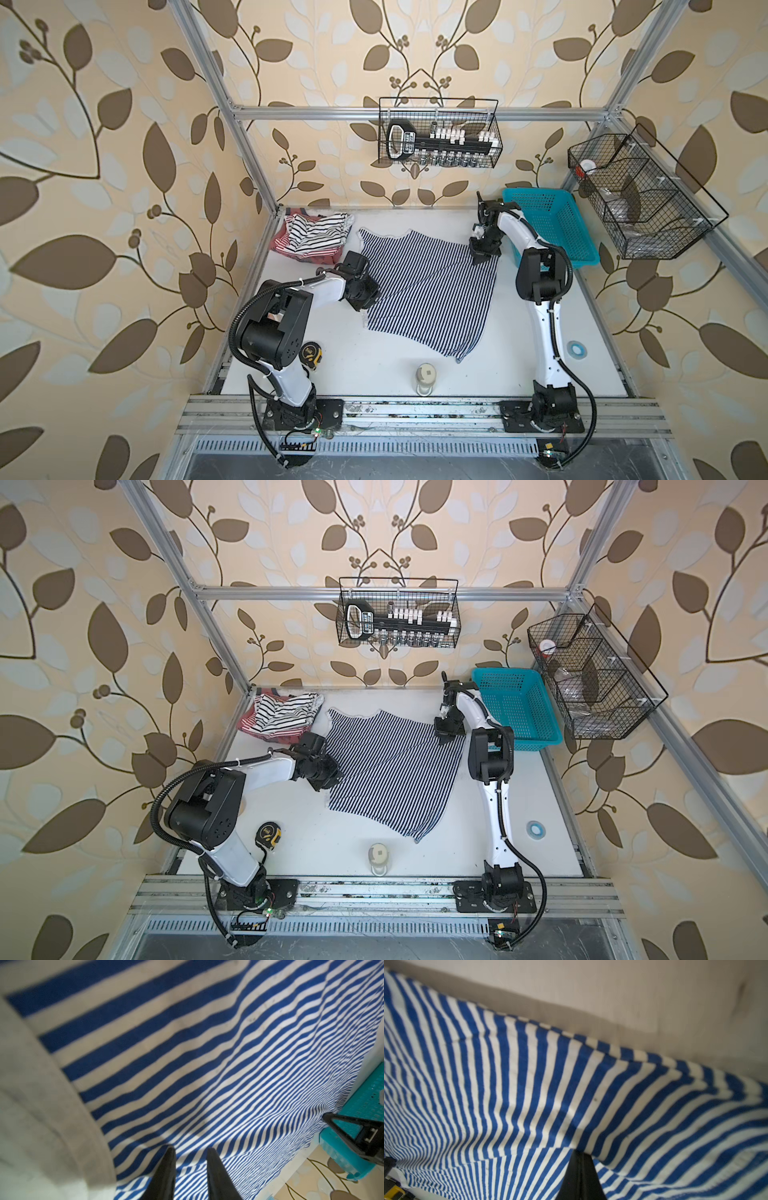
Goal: Fold and stack tank tops
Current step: Rotate the tank top at the center of the table, then smooth out the tank top at the center of the table.
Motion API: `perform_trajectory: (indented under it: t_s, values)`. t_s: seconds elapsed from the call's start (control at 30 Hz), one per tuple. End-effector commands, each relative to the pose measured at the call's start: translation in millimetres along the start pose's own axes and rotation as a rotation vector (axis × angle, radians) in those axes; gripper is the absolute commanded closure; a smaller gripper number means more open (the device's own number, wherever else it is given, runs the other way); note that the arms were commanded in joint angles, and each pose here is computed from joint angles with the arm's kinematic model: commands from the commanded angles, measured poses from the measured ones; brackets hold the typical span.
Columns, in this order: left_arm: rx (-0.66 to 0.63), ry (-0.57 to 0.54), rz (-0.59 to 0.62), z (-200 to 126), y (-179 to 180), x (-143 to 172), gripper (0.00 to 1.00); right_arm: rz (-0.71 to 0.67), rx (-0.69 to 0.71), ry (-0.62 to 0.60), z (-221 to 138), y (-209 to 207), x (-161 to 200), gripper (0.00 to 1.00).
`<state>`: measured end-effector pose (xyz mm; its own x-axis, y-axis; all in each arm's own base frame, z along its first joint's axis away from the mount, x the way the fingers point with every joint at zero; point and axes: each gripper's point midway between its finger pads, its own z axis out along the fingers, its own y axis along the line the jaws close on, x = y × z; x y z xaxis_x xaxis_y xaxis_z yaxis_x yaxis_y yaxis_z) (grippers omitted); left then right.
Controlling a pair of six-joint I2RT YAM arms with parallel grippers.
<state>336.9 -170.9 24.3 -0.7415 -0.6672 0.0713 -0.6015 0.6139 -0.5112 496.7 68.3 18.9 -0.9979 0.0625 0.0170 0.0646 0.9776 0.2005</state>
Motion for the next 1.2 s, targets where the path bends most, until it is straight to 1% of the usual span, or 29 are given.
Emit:
perform_trajectory:
  t_s: [0.0,0.17,0.27,0.3,0.37,0.43,0.5,0.6,0.7,0.77,0.83,0.9,1.0,1.07,1.17]
  values:
    - [-0.265,0.088,-0.094,15.0,74.9,33.4,0.72,0.004,0.033,0.022,38.1,-21.8,-11.5,0.95]
    - [-0.244,0.089,-0.079,10.3,63.5,42.7,0.71,0.016,-0.066,-0.032,38.3,-14.8,-27.7,0.95]
    - [-0.221,0.08,-0.073,3.0,54.6,43.8,0.71,-0.029,-0.19,-0.092,24.0,4.9,-39.0,0.92]
    - [-0.207,0.073,-0.067,-1.5,48.8,42.7,0.71,-0.05,-0.236,-0.121,14.9,13.8,-42.9,0.89]
    - [-0.183,0.056,-0.051,-12.7,38.0,41.1,0.7,-0.081,-0.302,-0.192,-8.2,27.4,-50.7,0.86]
    - [-0.152,0.025,-0.022,-30.3,23.1,37.3,0.69,-0.11,-0.343,-0.264,-42.0,38.6,-54.4,0.85]
    - [-0.118,-0.021,0.017,-51.3,6.7,31.7,0.68,-0.139,-0.365,-0.307,-70.8,47.9,-48.7,0.83]
    - [-0.052,-0.108,0.092,-87.0,-26.1,19.7,0.65,-0.179,-0.364,-0.358,-106.4,60.2,-25.2,0.78]
    - [-0.034,-0.223,0.18,-113.0,-52.8,-0.8,0.62,-0.215,-0.337,-0.356,-119.5,69.9,14.9,0.75]
    - [-0.037,-0.267,0.234,-116.5,-67.7,-15.3,0.61,-0.218,-0.307,-0.339,-118.7,73.2,46.4,0.75]
    - [-0.054,-0.265,0.295,-109.9,-81.7,-29.5,0.62,-0.203,-0.276,-0.314,-112.1,74.9,77.5,0.75]
    - [-0.107,-0.24,0.347,-97.0,-90.8,-42.9,0.64,-0.184,-0.248,-0.292,-100.0,73.2,105.5,0.76]
    - [-0.205,-0.179,0.419,-70.3,-99.7,-60.4,0.7,-0.135,-0.213,-0.276,-80.8,66.9,140.2,0.84]
    - [-0.249,-0.161,0.45,-50.6,-103.6,-72.1,0.74,-0.11,-0.2,-0.237,-62.7,63.1,165.4,0.9]
    - [-0.306,-0.146,0.456,-24.7,-102.2,-89.8,0.75,-0.089,-0.172,-0.188,-39.8,56.7,196.9,0.92]
